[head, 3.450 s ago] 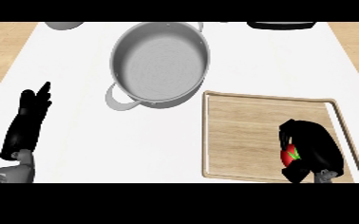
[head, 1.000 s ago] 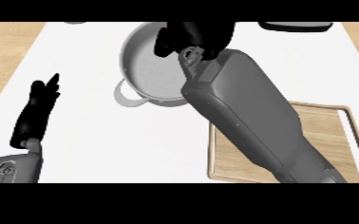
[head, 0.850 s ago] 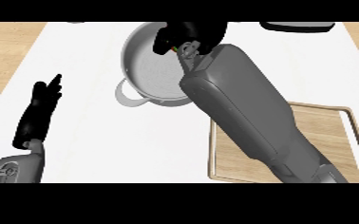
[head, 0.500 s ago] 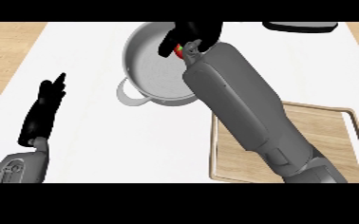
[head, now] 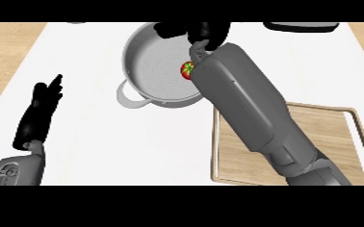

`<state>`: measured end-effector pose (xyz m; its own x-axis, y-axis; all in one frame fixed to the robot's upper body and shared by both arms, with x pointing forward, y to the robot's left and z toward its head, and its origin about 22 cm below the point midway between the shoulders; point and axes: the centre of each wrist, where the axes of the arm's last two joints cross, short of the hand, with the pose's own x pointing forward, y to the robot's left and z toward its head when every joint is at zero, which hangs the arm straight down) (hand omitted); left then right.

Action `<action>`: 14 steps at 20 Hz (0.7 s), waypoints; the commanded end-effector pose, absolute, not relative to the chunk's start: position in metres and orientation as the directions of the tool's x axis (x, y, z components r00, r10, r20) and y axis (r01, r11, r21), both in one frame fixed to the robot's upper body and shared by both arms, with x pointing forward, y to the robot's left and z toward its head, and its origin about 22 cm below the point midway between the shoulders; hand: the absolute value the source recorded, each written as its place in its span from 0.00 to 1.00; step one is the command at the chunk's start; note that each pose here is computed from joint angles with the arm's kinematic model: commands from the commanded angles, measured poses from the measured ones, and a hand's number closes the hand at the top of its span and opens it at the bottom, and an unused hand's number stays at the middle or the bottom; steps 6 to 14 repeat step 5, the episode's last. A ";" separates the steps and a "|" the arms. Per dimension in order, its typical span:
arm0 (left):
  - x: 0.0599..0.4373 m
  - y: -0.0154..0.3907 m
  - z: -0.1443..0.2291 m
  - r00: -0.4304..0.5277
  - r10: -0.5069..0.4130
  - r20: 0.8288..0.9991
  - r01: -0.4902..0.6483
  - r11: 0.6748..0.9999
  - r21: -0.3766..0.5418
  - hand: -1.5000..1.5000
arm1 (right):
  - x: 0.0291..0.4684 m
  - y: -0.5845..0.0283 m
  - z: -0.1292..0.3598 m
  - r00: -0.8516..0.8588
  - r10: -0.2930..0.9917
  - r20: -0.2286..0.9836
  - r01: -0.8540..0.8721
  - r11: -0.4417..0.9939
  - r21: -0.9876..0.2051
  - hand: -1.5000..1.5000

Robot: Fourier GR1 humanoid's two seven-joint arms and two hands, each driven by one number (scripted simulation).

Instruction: Pick the tomato from the tray and place it in the pot

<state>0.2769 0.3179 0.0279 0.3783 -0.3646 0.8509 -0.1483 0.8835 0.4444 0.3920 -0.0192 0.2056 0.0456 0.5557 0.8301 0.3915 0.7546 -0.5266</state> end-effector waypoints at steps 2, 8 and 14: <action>0.272 0.327 0.026 0.406 -0.338 0.849 -0.181 0.881 0.437 0.50 | 0.390 -0.031 0.185 -0.025 0.403 0.915 0.552 0.768 -0.323 0.00; 0.262 0.333 0.020 0.406 -0.352 0.844 -0.165 0.880 0.446 0.50 | 0.391 -0.042 0.189 -0.043 0.374 0.926 0.591 0.757 -0.278 0.00; 0.262 0.333 0.020 0.406 -0.352 0.844 -0.165 0.880 0.446 0.50 | 0.391 -0.042 0.189 -0.043 0.374 0.926 0.591 0.757 -0.278 0.00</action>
